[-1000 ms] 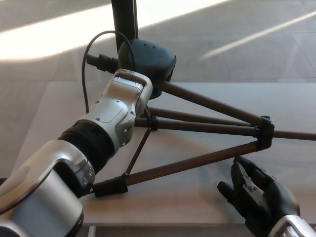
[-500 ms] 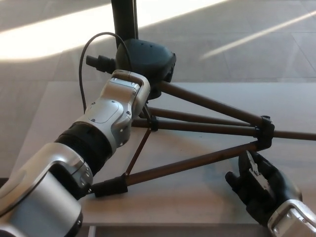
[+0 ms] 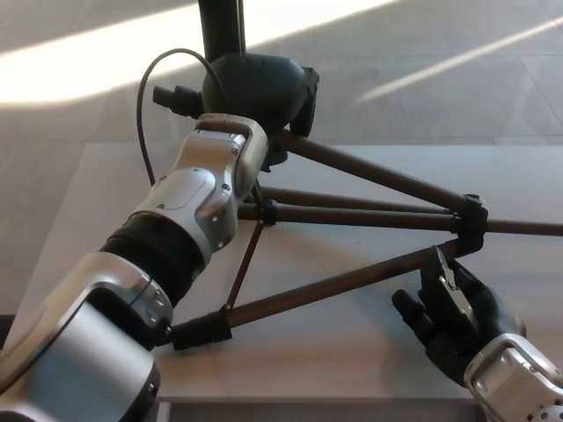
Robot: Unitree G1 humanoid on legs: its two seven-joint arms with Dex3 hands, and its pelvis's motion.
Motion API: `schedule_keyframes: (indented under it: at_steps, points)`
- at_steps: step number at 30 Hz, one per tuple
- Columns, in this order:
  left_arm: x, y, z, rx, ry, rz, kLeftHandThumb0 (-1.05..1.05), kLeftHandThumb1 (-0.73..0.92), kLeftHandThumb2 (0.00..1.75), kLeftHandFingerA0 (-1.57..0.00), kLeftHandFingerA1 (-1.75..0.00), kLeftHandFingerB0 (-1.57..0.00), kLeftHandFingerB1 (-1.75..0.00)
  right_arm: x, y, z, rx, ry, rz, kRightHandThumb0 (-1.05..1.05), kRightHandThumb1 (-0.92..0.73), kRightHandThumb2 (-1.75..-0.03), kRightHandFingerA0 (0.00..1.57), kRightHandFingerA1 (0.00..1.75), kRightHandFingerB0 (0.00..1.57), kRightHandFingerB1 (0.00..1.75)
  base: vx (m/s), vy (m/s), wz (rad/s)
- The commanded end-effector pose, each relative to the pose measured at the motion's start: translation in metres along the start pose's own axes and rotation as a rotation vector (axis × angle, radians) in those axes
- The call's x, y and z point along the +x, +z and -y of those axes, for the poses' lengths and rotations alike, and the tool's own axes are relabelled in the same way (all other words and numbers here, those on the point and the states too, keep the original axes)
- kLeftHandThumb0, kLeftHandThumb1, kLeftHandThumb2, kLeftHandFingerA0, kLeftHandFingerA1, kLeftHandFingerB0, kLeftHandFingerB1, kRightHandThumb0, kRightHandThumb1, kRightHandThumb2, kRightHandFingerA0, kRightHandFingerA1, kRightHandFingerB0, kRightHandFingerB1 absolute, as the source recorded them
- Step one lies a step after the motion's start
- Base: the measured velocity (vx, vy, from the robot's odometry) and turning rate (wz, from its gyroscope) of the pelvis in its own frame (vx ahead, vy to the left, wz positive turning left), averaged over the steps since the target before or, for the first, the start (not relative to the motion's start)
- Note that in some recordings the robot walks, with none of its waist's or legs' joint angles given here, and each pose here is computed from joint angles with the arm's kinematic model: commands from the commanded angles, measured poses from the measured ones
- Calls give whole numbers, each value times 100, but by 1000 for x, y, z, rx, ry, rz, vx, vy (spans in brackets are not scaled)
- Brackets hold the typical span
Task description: Use both hands of the robot to pick up the tripod lying in the middle of the desk and make it stand upright on the desk
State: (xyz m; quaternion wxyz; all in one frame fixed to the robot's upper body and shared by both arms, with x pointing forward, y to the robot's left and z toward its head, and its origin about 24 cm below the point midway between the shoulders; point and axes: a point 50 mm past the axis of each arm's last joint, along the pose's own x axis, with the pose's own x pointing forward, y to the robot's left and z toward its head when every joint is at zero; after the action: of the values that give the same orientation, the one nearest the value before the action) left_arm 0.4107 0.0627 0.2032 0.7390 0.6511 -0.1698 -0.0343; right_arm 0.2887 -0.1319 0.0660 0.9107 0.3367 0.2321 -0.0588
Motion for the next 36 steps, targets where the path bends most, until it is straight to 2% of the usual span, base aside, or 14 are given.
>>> schedule_keyframes:
  at_steps: [1, 2, 15, 16, 18, 19, 23, 26, 27, 29, 31, 33, 34, 36]
  points:
    - [11, 11, -47, -269, 246, -24, -15, 53, 106, -88, -175, -70, -162, -10, -64, -27, 227, 32, -186, -55, -73, -62, 0, 65, 18, 44, 0, 0, 0]
    - [11, 12, -48, -269, 248, -24, -15, 55, 102, -87, -175, -68, -163, -11, -65, -27, 220, 36, -192, -59, -57, -87, 5, 61, 13, 51, 0, 0, 0]
    - [13, 15, -57, -289, 275, -7, -15, 55, 105, -89, -175, -73, -159, -12, -73, -20, 232, 20, -233, -56, -74, -62, 3, 63, 15, 40, 0, 0, 0]
    - [13, 16, -57, -267, 283, -1, -17, 45, 107, -121, -137, -102, -126, -9, -72, -18, 221, 17, -231, -57, -74, -62, 3, 67, 14, 42, 0, 0, 0]
    - [13, 17, -57, -259, 287, 2, -17, 45, 107, -121, -137, -102, -126, -8, -72, -17, 217, 15, -231, -57, -74, -62, 3, 67, 14, 42, 0, 0, 0]
    - [13, 17, -57, -263, 285, 1, -14, 51, 105, -90, -175, -72, -162, -4, -71, -14, 259, 4, -242, -57, -73, -62, 2, 67, 14, 43, 0, 0, 0]
    - [12, 16, -54, -248, 280, 8, -14, 54, 99, -89, -175, -71, -163, 1, -69, -9, 280, -11, -242, -36, -55, -108, 7, 59, 0, 51, 0, 0, 0]
    - [11, 14, -52, -242, 274, 12, -15, 55, 102, -89, -175, -70, -162, 5, -66, -4, 300, -14, -237, -36, -55, -108, 7, 59, 0, 52, 0, 0, 0]
    - [11, 13, -51, -237, 276, 16, -14, 54, 104, -89, -175, -71, -161, 6, -65, -3, 331, -34, -229, -59, -74, -62, 0, 62, 10, 41, 0, 0, 0]
    - [11, 14, -52, -230, 283, 23, -14, 53, 104, -89, -175, -71, -160, 7, -63, -2, 382, -50, -217, -59, -73, -61, 0, 57, 11, 41, 0, 0, 0]
    - [11, 14, -52, -234, 288, 27, -14, 53, 106, -89, -175, -72, -160, 7, -65, -2, 401, -39, -211, -69, -55, -94, 0, 40, 0, 33, 0, 0, 0]
    - [11, 15, -53, -238, 294, 32, -15, 55, 103, -89, -175, -73, -158, 7, -66, -3, 410, -2, -183, -99, -67, -97, 0, 14, 0, 0, 0, 0, 0]
    - [11, 14, -53, -237, 300, 37, -15, 54, 105, -90, -175, -75, -155, 7, -67, -4, 391, 41, -168, -86, -78, -64, 0, 0, 0, 0, 0, 0, 0]
    - [11, 13, -53, -239, 300, 35, -15, 56, 105, -90, -175, -76, -152, 9, -64, -5, 383, 134, -156, -98, -79, -64, 0, 0, 0, 0, 0, 0, 0]
